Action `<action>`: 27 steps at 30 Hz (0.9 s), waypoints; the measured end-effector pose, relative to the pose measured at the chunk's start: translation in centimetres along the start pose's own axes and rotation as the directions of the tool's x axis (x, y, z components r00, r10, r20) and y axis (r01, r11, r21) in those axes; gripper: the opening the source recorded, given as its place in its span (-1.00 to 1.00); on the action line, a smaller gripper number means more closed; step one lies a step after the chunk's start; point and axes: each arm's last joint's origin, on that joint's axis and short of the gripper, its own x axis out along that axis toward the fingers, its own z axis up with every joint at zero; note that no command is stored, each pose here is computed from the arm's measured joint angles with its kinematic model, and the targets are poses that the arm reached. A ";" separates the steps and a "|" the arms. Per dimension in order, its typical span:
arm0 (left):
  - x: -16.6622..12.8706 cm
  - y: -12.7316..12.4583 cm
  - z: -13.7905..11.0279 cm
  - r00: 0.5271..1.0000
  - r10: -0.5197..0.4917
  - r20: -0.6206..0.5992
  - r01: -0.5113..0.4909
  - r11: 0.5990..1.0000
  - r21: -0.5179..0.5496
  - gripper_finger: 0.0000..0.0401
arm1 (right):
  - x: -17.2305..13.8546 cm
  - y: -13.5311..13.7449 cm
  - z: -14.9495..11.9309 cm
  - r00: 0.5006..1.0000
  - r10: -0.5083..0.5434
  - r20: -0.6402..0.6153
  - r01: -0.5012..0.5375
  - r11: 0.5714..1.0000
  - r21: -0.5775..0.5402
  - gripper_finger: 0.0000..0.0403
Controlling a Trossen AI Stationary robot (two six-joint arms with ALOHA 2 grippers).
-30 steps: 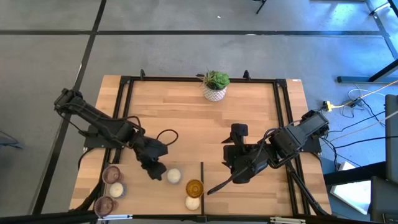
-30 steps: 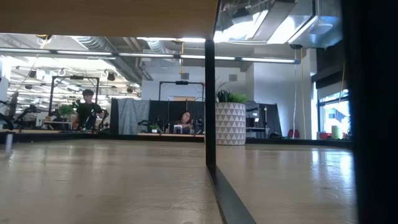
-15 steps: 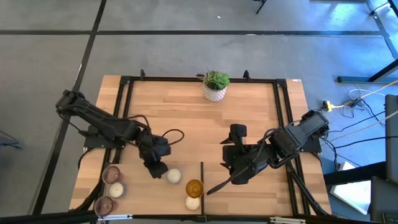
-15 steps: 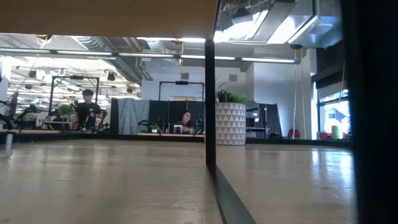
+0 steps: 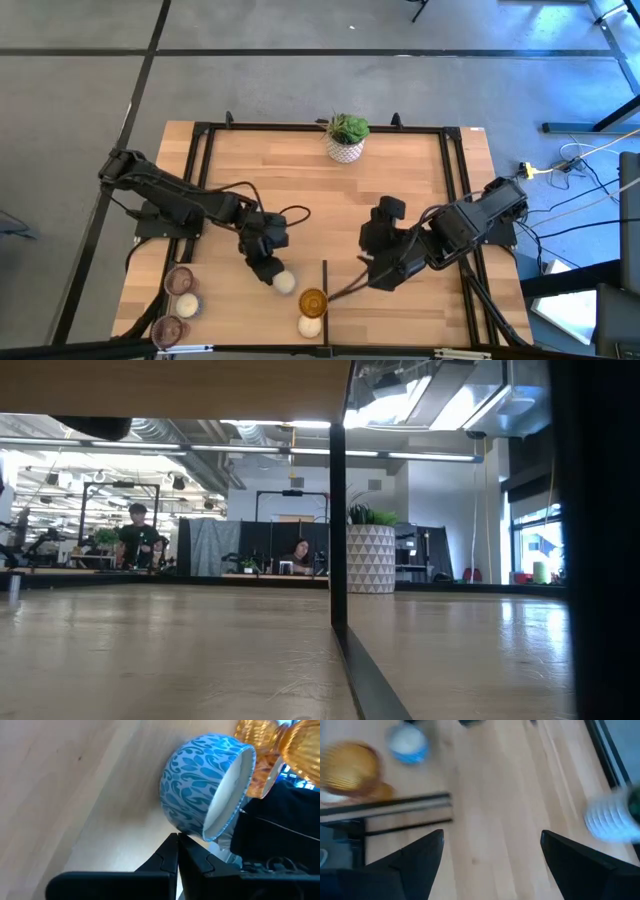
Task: Pick & Place candle stick holders
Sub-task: Put the blue scented candle on the shelf
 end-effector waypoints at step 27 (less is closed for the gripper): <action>1.4 -0.2 1.8 0.992 -0.102 -0.072 0.103 0.995 0.008 -0.99 | 2.0 0.0 -1.7 0.987 -0.084 -0.135 0.094 0.993 0.071 0.66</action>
